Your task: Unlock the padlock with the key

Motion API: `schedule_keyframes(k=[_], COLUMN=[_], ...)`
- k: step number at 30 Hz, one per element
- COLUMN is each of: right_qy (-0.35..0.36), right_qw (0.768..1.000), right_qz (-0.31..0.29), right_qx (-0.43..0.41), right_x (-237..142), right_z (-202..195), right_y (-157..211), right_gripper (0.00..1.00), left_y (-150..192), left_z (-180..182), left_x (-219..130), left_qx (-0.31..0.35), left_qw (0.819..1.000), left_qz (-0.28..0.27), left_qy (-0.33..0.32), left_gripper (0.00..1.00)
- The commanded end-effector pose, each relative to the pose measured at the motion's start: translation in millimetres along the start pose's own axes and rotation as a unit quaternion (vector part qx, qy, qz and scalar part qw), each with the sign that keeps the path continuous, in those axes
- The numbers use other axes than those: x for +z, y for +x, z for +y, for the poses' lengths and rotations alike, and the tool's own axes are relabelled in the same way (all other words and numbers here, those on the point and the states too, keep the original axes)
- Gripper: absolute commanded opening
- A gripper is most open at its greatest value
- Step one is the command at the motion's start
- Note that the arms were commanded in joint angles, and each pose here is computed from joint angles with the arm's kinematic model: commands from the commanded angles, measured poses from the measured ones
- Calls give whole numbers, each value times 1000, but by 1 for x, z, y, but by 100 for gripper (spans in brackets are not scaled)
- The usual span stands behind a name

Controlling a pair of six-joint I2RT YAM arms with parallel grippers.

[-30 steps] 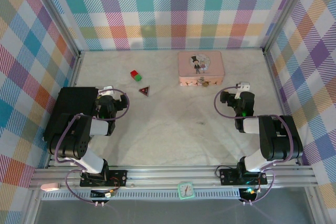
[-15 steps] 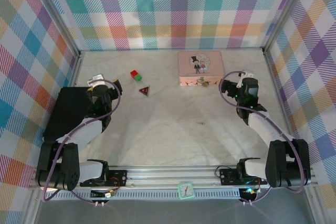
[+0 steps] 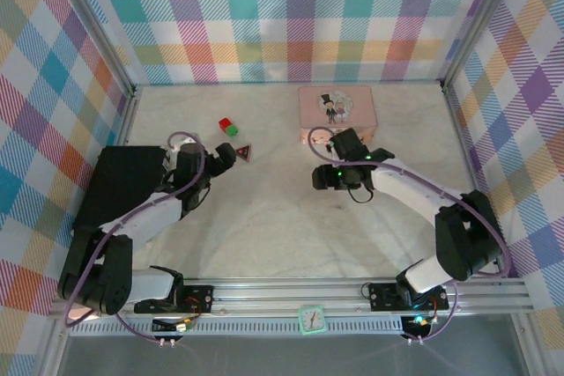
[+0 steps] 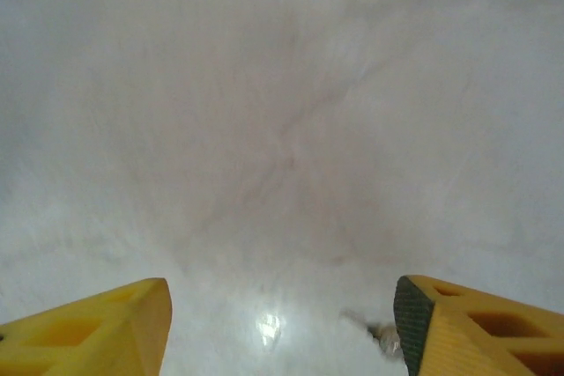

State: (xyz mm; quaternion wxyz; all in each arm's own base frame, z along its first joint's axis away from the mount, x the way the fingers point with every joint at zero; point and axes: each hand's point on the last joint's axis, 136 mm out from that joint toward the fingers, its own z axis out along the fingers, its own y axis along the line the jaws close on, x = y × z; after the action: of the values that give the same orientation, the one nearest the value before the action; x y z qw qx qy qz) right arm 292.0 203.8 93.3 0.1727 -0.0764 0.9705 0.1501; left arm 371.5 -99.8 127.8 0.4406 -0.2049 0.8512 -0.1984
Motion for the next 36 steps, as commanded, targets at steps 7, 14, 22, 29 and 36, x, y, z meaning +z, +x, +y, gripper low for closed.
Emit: schedule_keyframes(k=[7,14,22,29,36], right_qy=[112,150,126,93,92], right_qw=[985,983,986,986,982], right_qz=[132,105,110,122,136], right_qx=[-26,-32,4,58,93], right_x=[1,10,24,37,47], right_z=[-27,-41,-47,-51,-56], right_y=[65,45,46,59,80], right_gripper=[47,38,37,37,34], left_y=[40,48,51,47,44], left_z=[-48,-70,-72,-77,-88], left_x=[19,24,13,5,3], left_qx=[23,30,35,33,29], left_qw=[998,995,995,995,995], left_qz=[57,73,73,65,59], left_qy=[33,56,58,63,77], left_gripper=[100,100,100,100,100])
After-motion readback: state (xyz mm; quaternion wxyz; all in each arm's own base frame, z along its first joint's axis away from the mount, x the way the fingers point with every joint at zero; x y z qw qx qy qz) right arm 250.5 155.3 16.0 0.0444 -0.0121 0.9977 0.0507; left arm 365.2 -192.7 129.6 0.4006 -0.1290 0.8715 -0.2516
